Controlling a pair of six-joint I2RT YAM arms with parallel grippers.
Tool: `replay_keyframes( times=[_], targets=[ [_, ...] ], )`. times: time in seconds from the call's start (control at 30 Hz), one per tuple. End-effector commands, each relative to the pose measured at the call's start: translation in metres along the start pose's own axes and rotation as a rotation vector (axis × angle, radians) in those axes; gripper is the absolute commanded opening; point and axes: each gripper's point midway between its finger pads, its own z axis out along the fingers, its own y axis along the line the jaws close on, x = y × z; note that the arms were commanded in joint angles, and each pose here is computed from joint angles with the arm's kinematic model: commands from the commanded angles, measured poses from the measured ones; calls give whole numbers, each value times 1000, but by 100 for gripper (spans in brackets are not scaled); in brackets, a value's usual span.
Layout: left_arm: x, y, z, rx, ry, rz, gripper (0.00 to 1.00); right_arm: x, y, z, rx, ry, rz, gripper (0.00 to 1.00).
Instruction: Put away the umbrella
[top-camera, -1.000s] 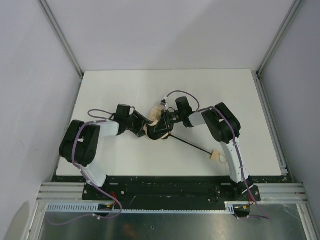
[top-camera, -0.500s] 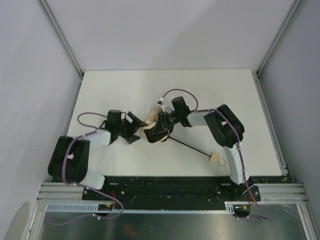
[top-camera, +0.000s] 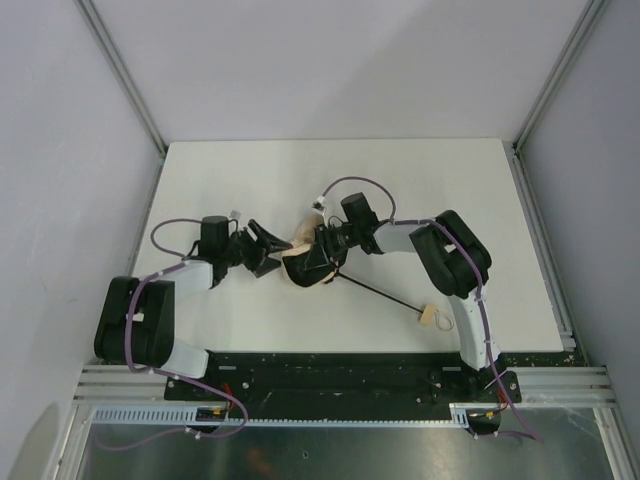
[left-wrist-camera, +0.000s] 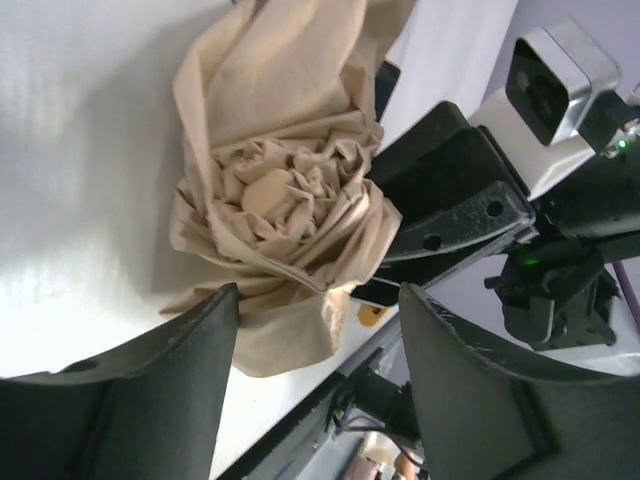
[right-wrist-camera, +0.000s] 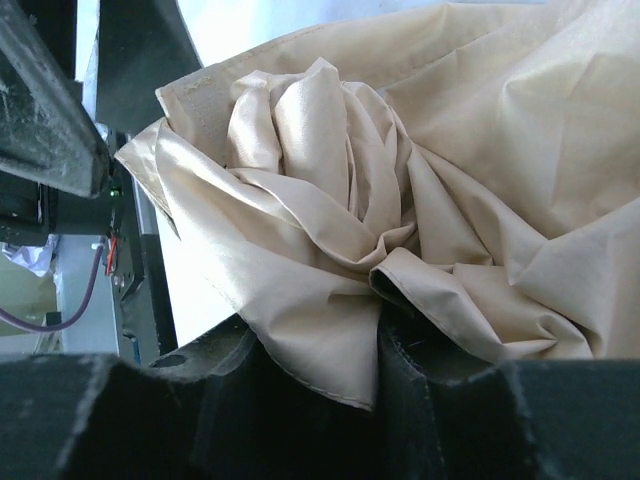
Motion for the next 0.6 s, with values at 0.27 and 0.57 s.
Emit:
replay_keyframes(
  times=[0.27,0.57],
  targets=[
    [-2,-85,8,106,-16,288,5,57,-55,-13,316,124,138,44],
    [-16,-105,62,20,44,363,1,58,-66,-14,385,62,157,52]
  ],
)
